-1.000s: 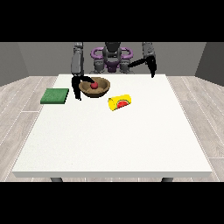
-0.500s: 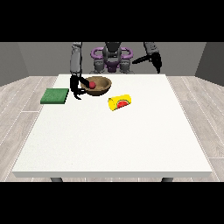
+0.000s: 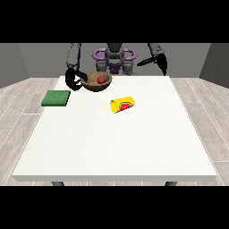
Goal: Pick the cup and pour the ball into the bowl, then pick the bowl and place it on the pad
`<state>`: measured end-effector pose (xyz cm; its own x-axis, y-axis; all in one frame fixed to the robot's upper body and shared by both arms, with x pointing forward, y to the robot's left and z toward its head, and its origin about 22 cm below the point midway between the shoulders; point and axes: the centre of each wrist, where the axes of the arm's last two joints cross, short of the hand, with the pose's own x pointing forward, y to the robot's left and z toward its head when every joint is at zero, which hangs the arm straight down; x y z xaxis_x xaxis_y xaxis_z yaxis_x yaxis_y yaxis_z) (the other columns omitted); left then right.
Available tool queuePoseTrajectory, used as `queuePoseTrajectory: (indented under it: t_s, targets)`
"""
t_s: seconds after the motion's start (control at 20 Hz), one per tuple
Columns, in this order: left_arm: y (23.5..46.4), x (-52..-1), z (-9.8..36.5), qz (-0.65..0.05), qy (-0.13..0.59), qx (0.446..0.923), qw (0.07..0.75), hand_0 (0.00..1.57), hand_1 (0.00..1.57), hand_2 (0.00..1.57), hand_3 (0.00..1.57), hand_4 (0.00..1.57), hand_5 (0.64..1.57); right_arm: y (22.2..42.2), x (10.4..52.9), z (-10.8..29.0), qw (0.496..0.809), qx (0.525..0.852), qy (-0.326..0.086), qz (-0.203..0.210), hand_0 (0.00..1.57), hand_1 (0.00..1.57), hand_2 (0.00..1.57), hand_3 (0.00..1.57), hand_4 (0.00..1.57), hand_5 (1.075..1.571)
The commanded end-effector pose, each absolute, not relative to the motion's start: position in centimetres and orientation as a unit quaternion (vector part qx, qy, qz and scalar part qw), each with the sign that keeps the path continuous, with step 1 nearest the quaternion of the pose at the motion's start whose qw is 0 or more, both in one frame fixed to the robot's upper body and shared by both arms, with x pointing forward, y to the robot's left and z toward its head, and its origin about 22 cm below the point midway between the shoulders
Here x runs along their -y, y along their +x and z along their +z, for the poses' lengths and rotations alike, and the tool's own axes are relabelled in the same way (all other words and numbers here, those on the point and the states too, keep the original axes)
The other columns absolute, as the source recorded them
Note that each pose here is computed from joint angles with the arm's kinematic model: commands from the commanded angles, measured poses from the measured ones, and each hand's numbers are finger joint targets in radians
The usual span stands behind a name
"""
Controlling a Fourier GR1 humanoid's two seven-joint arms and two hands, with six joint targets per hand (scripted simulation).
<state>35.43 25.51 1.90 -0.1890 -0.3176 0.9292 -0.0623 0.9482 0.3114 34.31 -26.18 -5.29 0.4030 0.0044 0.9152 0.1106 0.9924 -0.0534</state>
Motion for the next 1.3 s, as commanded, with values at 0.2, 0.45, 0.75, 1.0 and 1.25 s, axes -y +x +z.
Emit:
queuePoseTrajectory:
  t_s: [0.2, 0.45, 0.75, 1.0, 1.25]
  targets:
    - [35.5, -27.4, 2.2, -0.083, 0.144, 0.772, 0.613, 0.0, 0.0, 0.0, 0.0, 0.0, 1.57, 34.7, 32.9, -1.6, 0.831, 0.553, -0.051, -0.033, 1.57, 1.57, 1.57, 1.57, 1.06, 1.565]
    - [35.6, -28.4, 1.7, -0.074, 0.147, 0.78, 0.604, 0.0, 0.0, 0.0, 0.0, 0.0, 1.567, 35.8, 34.2, 1.3, 0.82, 0.568, -0.048, -0.048, 1.57, 1.57, 1.57, 1.57, 1.06, 1.559]
    - [36.4, -21.8, 3.7, -0.094, 0.137, 0.83, 0.532, 0.0, 0.0, 0.0, 0.0, 0.0, 1.565, 35.8, 43.0, 6.3, 0.772, 0.623, -0.032, -0.118, 1.57, 1.57, 1.57, 1.57, 1.07, 1.563]
    - [37.1, -19.4, 7.7, -0.108, 0.132, 0.869, 0.465, 0.0, 0.0, 0.0, 0.0, 0.0, 1.565, 34.2, 46.4, 6.5, 0.723, 0.676, -0.044, -0.136, 1.57, 1.57, 1.57, 1.4, 1.03, 1.561]
    - [36.9, -18.8, 11.4, -0.108, 0.143, 0.89, 0.42, 0.0, 0.0, 0.0, 0.0, 0.0, 1.563, 33.0, 49.6, 8.8, 0.689, 0.71, -0.094, -0.113, 1.57, 1.57, 1.57, 0.35, 1.02, 1.569]
